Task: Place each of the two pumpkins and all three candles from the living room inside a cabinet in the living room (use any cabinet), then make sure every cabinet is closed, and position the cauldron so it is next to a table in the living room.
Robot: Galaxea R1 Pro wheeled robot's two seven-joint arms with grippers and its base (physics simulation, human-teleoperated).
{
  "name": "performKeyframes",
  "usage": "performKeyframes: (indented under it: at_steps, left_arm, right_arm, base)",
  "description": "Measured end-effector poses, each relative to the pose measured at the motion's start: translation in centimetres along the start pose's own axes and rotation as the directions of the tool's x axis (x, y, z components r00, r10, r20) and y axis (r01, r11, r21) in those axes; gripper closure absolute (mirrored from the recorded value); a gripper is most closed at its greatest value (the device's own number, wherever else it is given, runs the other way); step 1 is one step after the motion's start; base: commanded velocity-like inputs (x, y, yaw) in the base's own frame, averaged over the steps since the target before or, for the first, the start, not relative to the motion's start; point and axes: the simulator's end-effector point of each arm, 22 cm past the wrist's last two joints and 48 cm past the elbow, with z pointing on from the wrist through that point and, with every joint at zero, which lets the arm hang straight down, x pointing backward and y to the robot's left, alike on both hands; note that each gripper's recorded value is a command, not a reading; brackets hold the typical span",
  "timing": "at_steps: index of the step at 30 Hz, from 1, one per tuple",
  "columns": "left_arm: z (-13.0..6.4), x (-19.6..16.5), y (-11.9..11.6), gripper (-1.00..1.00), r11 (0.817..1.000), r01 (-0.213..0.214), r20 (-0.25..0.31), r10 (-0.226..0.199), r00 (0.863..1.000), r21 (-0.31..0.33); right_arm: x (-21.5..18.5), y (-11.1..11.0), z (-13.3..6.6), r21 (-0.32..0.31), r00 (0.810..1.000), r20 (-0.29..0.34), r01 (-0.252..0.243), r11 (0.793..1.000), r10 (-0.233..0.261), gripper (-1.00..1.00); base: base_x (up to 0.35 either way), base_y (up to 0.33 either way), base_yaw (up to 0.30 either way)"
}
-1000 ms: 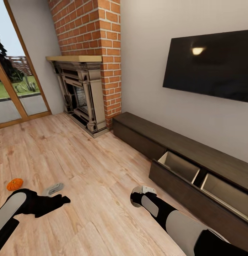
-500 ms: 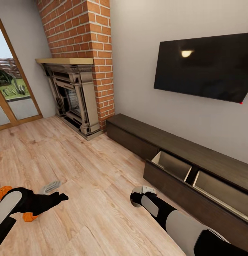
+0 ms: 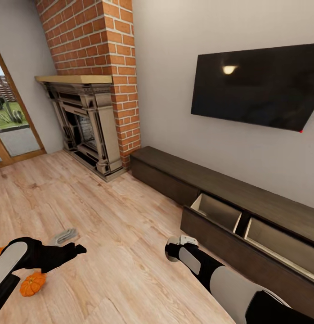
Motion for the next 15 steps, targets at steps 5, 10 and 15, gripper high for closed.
performKeyframes:
  at_steps: [5, 10, 15]
  left_arm:
    - [-0.23, -0.12, -0.08, -1.00, 1.000, 0.000, 0.005, 0.000, 1.000, 0.003]
    - [-0.47, -0.22, -0.21, -1.00, 1.000, -0.002, 0.011, 0.002, 1.000, 0.006]
    - [-0.74, -0.35, -0.31, -1.00, 1.000, -0.002, 0.017, 0.002, 1.000, 0.010]
  right_arm:
    - [-0.28, 0.12, -0.22, -0.003, 1.000, 0.006, 0.001, 1.000, -0.001, 1.00]
    - [-0.52, 0.20, -0.45, -0.004, 1.000, 0.011, 0.000, 1.000, 0.000, 1.00]
    - [-0.78, 0.30, -0.69, -0.006, 1.000, 0.017, 0.001, 1.000, -0.001, 1.00]
  base:
    - [0.037, 0.034, -0.192]
    - [0.003, 0.003, -0.193]
    - [0.000, 0.000, -0.193]
